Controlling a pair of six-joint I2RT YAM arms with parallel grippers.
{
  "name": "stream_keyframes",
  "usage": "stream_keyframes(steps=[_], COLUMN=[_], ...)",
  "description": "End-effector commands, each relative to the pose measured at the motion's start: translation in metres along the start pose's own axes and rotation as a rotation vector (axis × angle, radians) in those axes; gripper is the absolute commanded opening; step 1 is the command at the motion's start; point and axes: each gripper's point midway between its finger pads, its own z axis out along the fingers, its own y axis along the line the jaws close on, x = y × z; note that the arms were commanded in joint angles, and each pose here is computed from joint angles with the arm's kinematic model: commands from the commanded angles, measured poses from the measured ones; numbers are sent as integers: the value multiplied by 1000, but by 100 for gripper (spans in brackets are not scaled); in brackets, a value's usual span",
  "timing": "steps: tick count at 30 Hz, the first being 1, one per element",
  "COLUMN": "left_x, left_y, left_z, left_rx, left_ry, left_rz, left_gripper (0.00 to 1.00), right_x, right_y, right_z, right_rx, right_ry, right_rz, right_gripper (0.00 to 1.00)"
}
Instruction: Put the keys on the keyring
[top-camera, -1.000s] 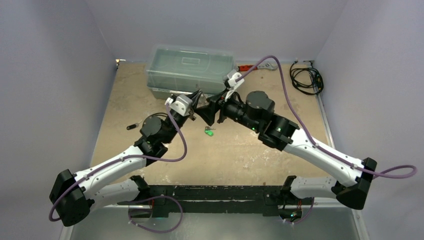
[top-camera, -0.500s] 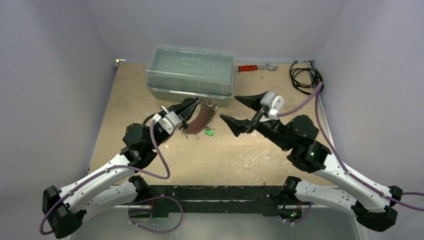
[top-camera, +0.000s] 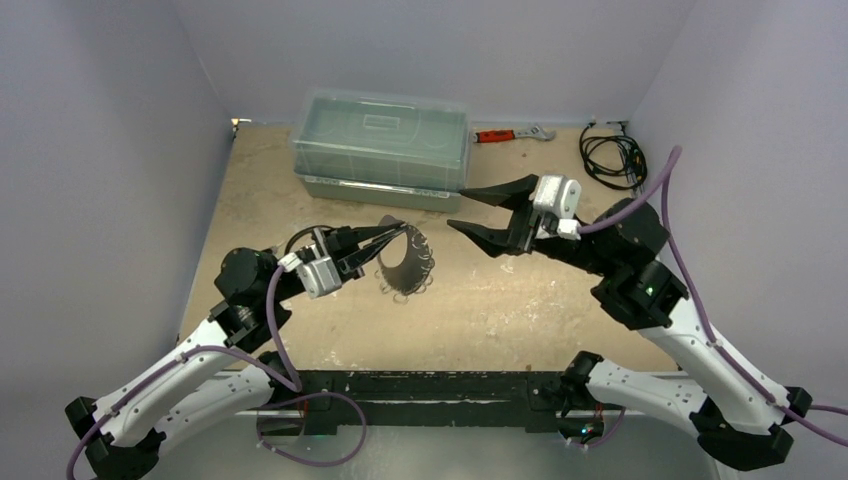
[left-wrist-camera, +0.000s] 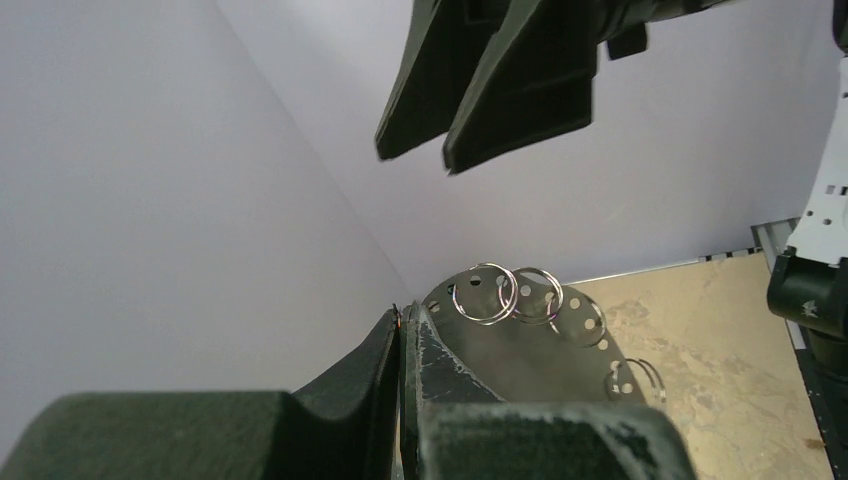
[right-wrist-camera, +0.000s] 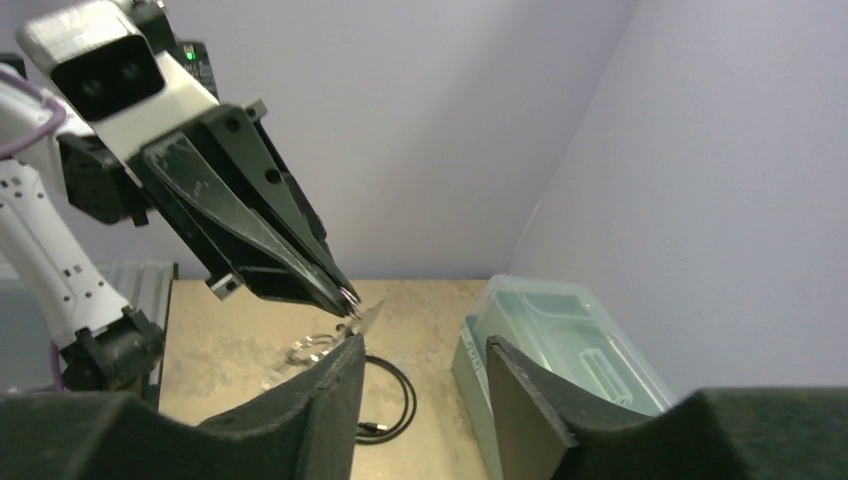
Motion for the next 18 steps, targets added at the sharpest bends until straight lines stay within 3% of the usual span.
stream_keyframes(steps=[1,10,18], left_x=[-44,-54,-53], left_y=[-2,-6,-8], left_z=[-1,-2,2], left_rx=[50,67,74], left_ry=[-110,-151,-170], left_rz=[13,-20,-55], left_gripper=[0,0,0], right_x=[-1,5,11], right_y=[10,34,35], right_z=[2,19,30], right_rx=[-151,-373,-404], right_ry=[12,2,0], right_rz=[5,85,115], right_gripper=[46,35,33])
